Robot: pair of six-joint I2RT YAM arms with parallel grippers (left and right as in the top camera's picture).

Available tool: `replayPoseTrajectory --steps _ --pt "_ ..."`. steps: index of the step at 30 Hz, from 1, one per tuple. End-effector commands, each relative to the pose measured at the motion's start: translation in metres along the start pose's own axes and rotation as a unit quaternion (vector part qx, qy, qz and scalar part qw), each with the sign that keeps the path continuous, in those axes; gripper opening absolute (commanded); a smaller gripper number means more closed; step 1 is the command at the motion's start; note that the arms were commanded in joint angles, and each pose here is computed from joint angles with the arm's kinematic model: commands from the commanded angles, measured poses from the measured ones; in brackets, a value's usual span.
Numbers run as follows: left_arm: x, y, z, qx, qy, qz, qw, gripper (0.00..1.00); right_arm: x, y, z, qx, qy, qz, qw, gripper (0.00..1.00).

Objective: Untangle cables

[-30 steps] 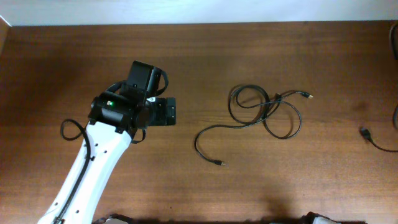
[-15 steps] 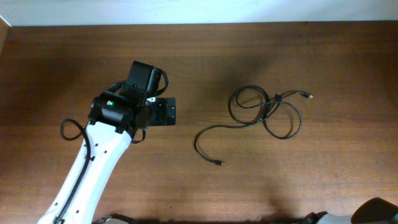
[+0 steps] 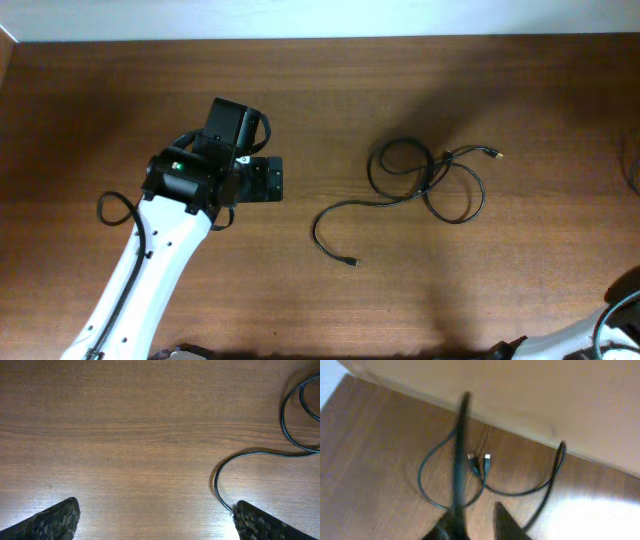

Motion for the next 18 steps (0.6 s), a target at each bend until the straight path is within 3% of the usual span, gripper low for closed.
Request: replayPoseTrajectory --steps 1,4,12,15,18 --pt "-0.006 -0.003 0.002 -0.008 0.002 -0.011 1.000 0.99 0.017 0.014 0.003 0.011 -0.003 0.030 0.999 0.81" --pt "-0.006 -0.003 0.002 -0.008 0.002 -0.011 1.000 0.99 0.016 0.016 0.025 0.013 -0.069 0.035 0.997 0.97" --pt "-0.006 -0.003 0.002 -0.008 0.002 -0.011 1.000 0.99 -0.027 0.002 0.049 -0.040 -0.168 -0.005 0.985 0.98" --pt "-0.006 -0.003 0.002 -0.008 0.002 -0.011 1.000 0.99 -0.078 -0.003 0.091 -0.097 -0.303 -0.046 0.947 0.98" --pt "-0.006 -0.003 0.002 -0.008 0.002 -0.011 1.000 0.99 -0.108 0.026 0.140 -0.191 -0.350 -0.029 0.917 0.98"
Point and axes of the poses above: each gripper's point midway between its finger pads, its own x axis out along the fingers, its own z axis along the line the jaws close on, y = z × x, the point moved 1 cm from there along -x, back along the fingers, and after that the axes turned 15 degrees about -x, right-handed, at the moved point
